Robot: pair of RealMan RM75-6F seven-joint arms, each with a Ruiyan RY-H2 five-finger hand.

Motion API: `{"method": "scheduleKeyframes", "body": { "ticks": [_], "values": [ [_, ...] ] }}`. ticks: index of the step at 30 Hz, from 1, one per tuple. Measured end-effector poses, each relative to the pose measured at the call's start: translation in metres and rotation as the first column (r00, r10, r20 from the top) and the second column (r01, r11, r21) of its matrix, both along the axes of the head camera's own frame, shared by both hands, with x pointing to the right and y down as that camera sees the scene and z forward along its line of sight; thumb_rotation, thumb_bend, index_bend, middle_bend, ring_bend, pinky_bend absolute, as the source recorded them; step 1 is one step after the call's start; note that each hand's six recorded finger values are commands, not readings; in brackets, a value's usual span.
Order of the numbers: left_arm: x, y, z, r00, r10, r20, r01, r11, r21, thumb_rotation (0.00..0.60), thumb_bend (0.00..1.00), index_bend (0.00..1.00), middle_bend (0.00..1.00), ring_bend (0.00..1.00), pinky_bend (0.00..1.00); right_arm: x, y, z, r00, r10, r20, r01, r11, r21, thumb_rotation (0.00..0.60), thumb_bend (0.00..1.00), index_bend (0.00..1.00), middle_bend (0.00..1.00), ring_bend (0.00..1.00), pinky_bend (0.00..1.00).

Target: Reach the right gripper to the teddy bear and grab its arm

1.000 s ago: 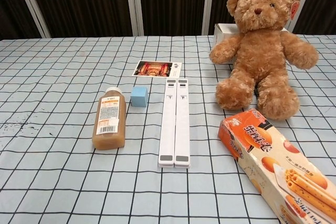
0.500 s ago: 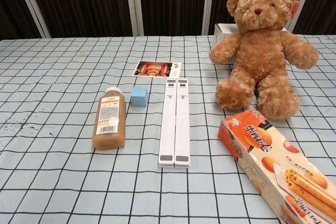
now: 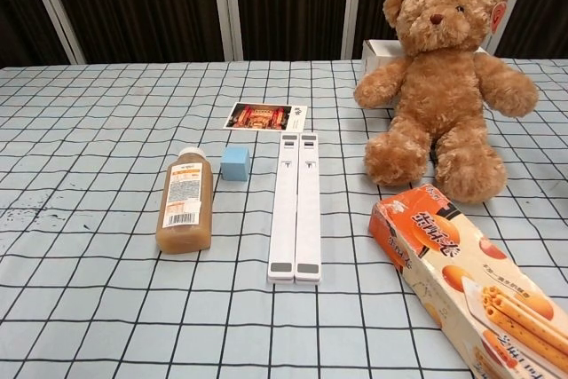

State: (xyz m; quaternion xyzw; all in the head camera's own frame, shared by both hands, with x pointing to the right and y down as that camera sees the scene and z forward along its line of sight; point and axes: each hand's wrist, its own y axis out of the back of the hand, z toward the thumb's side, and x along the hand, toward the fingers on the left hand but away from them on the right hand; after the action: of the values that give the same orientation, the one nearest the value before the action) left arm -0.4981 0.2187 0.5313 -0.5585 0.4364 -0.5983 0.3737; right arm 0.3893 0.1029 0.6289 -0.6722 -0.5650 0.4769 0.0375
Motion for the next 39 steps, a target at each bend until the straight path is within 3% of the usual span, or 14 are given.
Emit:
{"method": "scheduleKeyframes", "body": {
  "ticks": [15, 31, 39],
  "values": [
    [-0.006, -0.003, 0.004, 0.999, -0.036, 0.032, 0.037, 0.999, -0.013, 0.6, 0.24, 0.11, 0.0, 0.0, 0.03, -0.039, -0.048, 0.041, 0.995, 0.035, -0.097, -0.04, 0.998, -0.051, 0.6, 0.33, 0.23, 0.22, 0.28, 0.0],
    [-0.007, -0.003, 0.005, 0.998, -0.041, 0.051, 0.041, 0.999, -0.01, 0.6, 0.24, 0.11, 0.0, 0.0, 0.03, -0.034, -0.046, 0.069, 0.984, 0.098, -0.152, -0.11, 0.991, -0.077, 0.6, 0.32, 0.27, 0.36, 0.41, 0.0],
    [-0.008, -0.004, 0.01, 0.997, -0.048, 0.062, 0.049, 0.999, -0.023, 0.6, 0.24, 0.11, 0.0, 0.0, 0.03, -0.04, -0.054, 0.071, 0.982, 0.119, -0.148, -0.128, 0.99, -0.052, 0.6, 0.32, 0.41, 0.48, 0.52, 0.01]
  ]
}}
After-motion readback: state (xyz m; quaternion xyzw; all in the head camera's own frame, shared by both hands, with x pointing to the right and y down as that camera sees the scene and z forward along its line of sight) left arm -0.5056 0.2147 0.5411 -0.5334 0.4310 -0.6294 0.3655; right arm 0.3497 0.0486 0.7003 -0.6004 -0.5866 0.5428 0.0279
